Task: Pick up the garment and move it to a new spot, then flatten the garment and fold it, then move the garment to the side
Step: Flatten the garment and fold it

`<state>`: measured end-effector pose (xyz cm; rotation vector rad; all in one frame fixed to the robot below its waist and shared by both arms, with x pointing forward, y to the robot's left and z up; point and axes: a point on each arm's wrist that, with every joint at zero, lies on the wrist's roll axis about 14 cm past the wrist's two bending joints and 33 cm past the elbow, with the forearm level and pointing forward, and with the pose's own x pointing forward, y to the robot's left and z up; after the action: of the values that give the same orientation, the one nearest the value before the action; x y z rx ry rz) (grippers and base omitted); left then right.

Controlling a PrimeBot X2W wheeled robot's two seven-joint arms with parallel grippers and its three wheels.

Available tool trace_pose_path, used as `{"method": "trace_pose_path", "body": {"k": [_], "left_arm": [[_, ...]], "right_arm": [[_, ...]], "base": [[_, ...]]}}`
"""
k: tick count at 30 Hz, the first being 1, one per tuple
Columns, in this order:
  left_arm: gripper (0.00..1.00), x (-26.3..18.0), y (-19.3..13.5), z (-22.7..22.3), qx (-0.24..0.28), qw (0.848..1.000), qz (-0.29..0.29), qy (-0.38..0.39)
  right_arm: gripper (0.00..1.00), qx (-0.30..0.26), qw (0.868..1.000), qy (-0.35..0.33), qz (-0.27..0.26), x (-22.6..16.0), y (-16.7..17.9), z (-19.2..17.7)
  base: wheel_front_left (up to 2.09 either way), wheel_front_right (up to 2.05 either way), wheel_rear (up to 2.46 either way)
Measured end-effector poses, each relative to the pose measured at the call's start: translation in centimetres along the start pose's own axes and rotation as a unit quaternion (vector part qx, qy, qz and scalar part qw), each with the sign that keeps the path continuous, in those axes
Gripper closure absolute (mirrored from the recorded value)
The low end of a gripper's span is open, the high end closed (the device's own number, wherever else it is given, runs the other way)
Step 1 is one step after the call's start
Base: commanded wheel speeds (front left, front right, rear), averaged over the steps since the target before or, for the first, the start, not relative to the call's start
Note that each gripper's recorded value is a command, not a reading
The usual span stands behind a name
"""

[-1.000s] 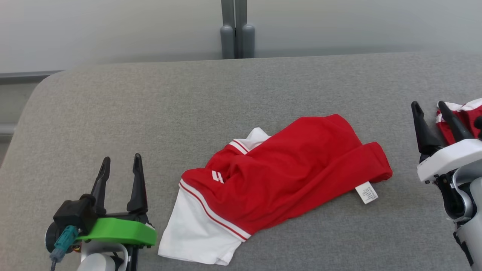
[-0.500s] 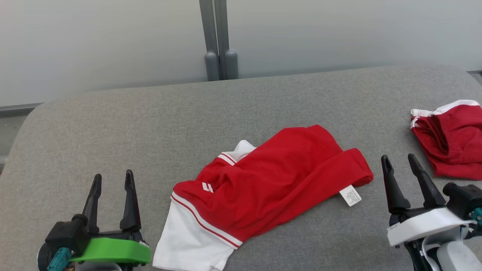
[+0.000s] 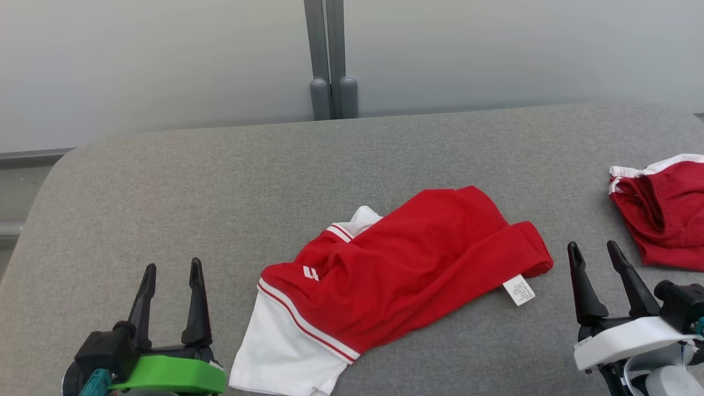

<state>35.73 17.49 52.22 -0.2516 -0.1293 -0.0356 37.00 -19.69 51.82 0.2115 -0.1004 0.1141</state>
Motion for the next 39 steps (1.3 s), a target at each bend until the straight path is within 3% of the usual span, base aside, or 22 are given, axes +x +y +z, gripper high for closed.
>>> {"method": "trace_pose_path", "body": {"k": [11, 15, 22, 27, 33, 39], "left_arm": [[0.0, -0.2, 0.1, -0.5, 0.002, 1.0, -0.001, 0.007], [0.0, -0.7, -0.1, -3.0, -0.009, 0.998, -0.001, 0.066], [0.0, -2.2, -1.4, -7.8, -0.016, 0.977, -0.022, 0.212], [0.0, -3.4, -1.8, -10.4, -0.012, 0.954, -0.037, 0.298], [0.0, -4.2, -2.0, -11.9, -0.017, 0.936, -0.043, 0.348], [0.0, -4.6, -1.5, -12.4, -0.018, 0.93, -0.038, 0.365]], "right_arm": [[0.0, -0.005, 1.0, 0.002, -0.004, 0.1, -0.3, -0.1], [0.0, -0.011, 1.0, 0.013, -0.013, -0.1, -1.1, -0.7], [0.0, -0.012, 0.995, 0.095, -0.02, 0.0, -2.6, -3.6], [0.0, 0.018, 0.981, 0.19, -0.021, 0.4, -2.7, -7.1], [0.0, 0.035, 0.972, 0.233, -0.023, 1.9, -3.3, -8.7], [0.0, 0.042, 0.963, 0.267, -0.009, 3.0, -2.7, -10.4]], "base": [[0.0, 0.0, 0.0], [0.0, 0.0, 0.0], [0.0, 0.0, 0.0], [0.0, 0.0, 0.0], [0.0, 0.0, 0.0], [0.0, 0.0, 0.0]]}}
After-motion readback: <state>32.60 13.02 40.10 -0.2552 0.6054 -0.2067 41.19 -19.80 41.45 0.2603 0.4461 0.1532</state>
